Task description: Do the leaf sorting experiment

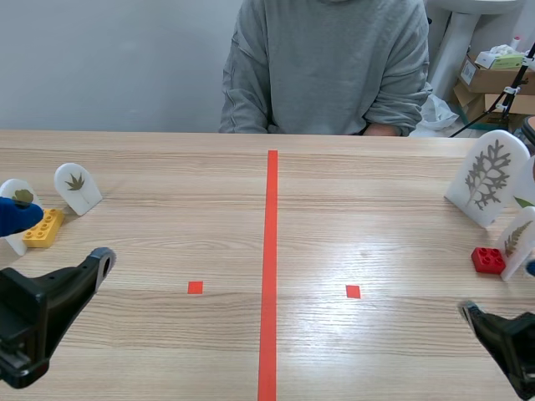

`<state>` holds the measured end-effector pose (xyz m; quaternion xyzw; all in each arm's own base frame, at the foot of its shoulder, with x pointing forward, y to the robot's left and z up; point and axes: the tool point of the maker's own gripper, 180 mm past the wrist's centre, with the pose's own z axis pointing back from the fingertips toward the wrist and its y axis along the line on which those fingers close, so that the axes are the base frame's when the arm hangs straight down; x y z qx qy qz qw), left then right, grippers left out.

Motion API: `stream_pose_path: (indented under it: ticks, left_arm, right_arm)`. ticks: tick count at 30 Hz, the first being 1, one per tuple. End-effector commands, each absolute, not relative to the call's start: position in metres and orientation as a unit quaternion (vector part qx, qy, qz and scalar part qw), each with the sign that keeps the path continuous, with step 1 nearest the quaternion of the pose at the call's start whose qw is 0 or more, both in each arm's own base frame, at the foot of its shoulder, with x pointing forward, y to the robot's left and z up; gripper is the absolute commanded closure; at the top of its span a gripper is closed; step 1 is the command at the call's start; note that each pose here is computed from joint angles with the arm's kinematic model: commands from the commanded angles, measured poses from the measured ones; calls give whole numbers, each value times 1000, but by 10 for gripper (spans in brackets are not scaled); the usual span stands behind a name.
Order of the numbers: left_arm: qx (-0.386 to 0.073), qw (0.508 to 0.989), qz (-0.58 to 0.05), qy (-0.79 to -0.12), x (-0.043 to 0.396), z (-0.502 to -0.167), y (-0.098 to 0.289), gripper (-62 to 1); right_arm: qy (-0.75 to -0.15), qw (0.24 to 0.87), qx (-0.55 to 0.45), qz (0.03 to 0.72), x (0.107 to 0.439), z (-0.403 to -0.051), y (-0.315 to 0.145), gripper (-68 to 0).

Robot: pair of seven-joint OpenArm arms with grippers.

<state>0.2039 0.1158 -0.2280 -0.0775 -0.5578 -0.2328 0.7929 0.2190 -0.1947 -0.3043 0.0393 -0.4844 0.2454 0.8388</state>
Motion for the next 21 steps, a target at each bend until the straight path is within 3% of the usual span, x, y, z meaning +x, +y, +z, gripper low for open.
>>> stream_pose_path:
  ticks: [1,13,21]
  left_arm:
    - [-81,788,-230,-565,205,-224,114,-497]
    - [-81,787,-230,-567,206,-223,114,-497]
    - [-81,786,-230,-568,206,-223,114,-497]
  right_arm:
    - [-497,832,43,244,228,-295,-193,-554]
    - [-539,777,102,307,233,-222,-130,-554]
    - [-529,774,124,325,227,-222,-117,-553]
